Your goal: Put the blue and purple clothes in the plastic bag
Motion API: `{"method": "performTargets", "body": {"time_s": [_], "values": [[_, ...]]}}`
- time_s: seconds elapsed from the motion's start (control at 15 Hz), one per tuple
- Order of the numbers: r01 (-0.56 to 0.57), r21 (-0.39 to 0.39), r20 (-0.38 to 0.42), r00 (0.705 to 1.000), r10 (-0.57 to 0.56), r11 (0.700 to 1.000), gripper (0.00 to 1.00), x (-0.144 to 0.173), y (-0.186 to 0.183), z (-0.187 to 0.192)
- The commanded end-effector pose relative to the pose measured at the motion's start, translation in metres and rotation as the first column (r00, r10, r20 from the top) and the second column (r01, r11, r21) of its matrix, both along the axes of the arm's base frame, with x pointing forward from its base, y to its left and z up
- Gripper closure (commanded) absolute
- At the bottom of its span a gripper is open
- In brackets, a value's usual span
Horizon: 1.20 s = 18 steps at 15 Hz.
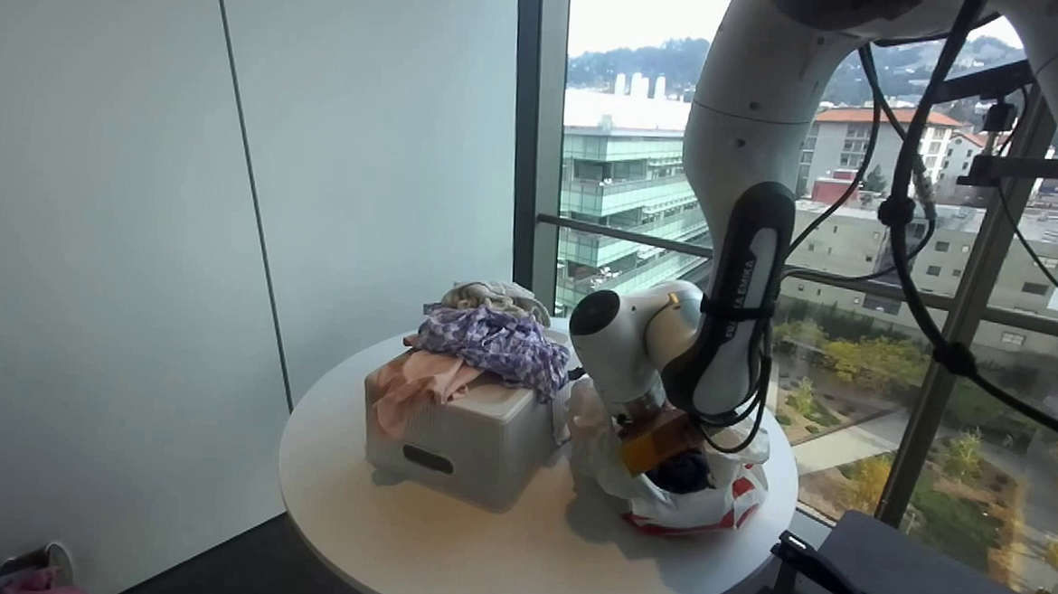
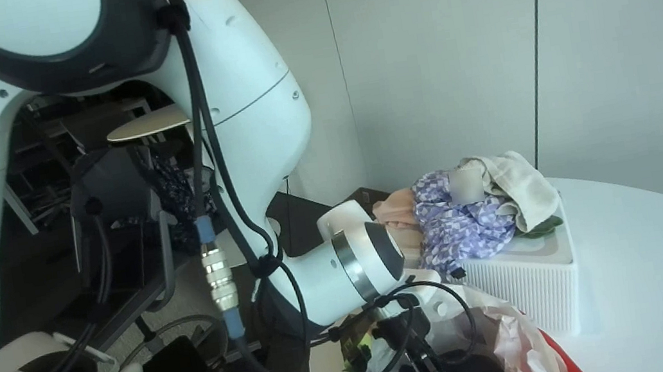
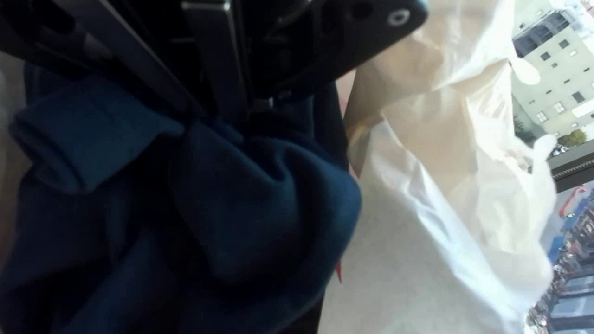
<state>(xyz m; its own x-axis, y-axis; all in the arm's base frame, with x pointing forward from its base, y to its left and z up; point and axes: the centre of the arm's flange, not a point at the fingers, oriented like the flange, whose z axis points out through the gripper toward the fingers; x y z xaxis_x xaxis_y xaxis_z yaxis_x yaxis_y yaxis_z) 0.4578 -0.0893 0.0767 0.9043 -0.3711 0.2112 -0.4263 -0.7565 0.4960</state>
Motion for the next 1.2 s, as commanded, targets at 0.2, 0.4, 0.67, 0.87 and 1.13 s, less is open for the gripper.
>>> {"method": "performTargets", "body": {"time_s": [0.2,0.4,0.67,0.87,1.13], "values": [[0.067,0.067,0.091,0.993,-0.072,0.996,0.56,0.013,0.002,0.026],[0.046,0.058,0.14,0.989,-0.054,0.997,0.34,0.016,0.028,0.082],[-0.006,-0.042,0.185,0.983,0.014,0.999,0.05,0.012,0.062,0.153],[-0.051,-0.132,0.178,0.981,0.075,0.99,0.0,0.007,0.102,0.202],[-0.082,-0.303,0.008,0.996,0.088,0.949,0.0,-0.004,0.156,0.247]]}}
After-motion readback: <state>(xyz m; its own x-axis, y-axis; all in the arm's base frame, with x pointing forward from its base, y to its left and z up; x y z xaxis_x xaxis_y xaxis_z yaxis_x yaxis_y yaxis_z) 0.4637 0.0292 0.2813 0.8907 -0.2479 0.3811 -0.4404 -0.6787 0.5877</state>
